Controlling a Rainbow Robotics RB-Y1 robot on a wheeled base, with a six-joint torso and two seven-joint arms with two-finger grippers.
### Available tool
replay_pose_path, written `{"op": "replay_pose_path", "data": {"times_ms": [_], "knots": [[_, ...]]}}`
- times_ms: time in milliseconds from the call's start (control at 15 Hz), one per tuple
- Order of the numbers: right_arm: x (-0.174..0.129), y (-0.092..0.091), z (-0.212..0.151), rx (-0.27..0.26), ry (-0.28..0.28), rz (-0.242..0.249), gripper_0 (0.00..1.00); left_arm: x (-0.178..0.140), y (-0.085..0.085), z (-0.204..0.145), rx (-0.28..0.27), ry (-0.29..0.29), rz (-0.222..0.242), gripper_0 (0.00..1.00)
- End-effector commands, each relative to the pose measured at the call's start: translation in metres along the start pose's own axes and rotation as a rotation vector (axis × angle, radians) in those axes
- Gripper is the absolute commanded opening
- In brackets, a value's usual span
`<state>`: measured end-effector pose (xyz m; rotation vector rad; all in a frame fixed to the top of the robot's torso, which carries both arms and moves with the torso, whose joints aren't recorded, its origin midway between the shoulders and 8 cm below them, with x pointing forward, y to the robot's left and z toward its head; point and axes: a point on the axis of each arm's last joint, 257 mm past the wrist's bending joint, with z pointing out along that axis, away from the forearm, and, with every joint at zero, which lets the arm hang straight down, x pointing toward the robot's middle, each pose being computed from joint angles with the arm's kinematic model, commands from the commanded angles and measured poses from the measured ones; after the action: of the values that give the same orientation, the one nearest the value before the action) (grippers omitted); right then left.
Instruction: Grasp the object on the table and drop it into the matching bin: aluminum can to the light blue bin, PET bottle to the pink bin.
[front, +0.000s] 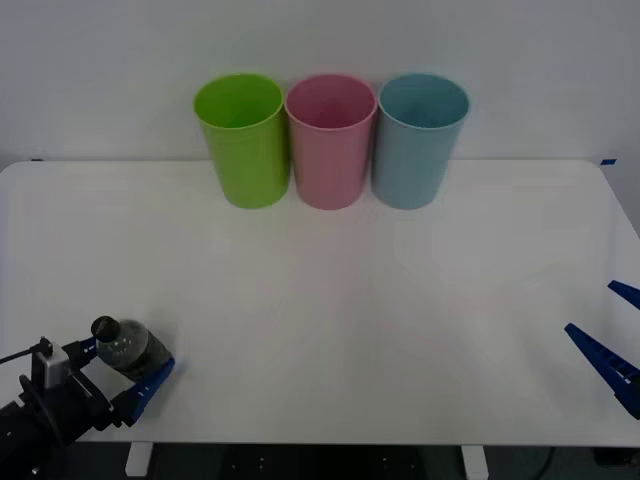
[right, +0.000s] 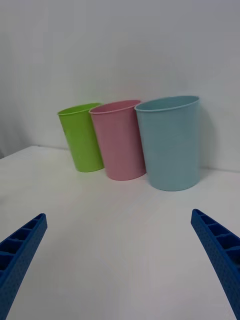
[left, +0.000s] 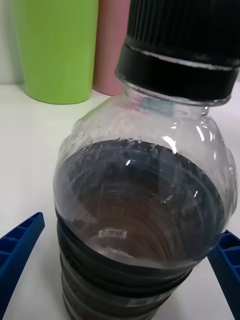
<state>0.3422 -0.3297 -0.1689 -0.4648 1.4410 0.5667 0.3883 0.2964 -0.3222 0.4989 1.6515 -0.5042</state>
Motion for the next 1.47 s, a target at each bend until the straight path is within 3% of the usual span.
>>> {"op": "replay_pose_path", "data": {"times_ms": [67, 133, 667, 933, 1267, 1467], "knots": [[0.0, 0.0, 0.0, 0.0, 0.0, 0.0, 1.0, 0.0, 0.0, -0.001, -0.002, 0.0, 0.006, 0.23], [0.0, 0.0, 0.0, 0.0, 0.0, 0.0, 1.0, 0.001, -0.001, -0.001, 0.001, 0.001, 0.016, 0.0], [0.0, 0.0, 0.0, 0.0, 0.0, 0.0, 1.0, -0.002, 0.003, -0.005, -0.01, -0.008, 0.024, 0.0], [0.0, 0.0, 0.0, 0.0, 0.0, 0.0, 1.0, -0.014, 0.014, -0.009, -0.032, -0.028, 0.034, 0.0], [0.0, 0.0, 0.0, 0.0, 0.0, 0.0, 1.0, -0.058, 0.025, -0.011, -0.053, -0.135, 0.008, 0.0], [0.0, 0.0, 0.0, 0.0, 0.0, 0.0, 1.0, -0.088, 0.039, -0.016, -0.092, -0.214, -0.026, 0.0]]}}
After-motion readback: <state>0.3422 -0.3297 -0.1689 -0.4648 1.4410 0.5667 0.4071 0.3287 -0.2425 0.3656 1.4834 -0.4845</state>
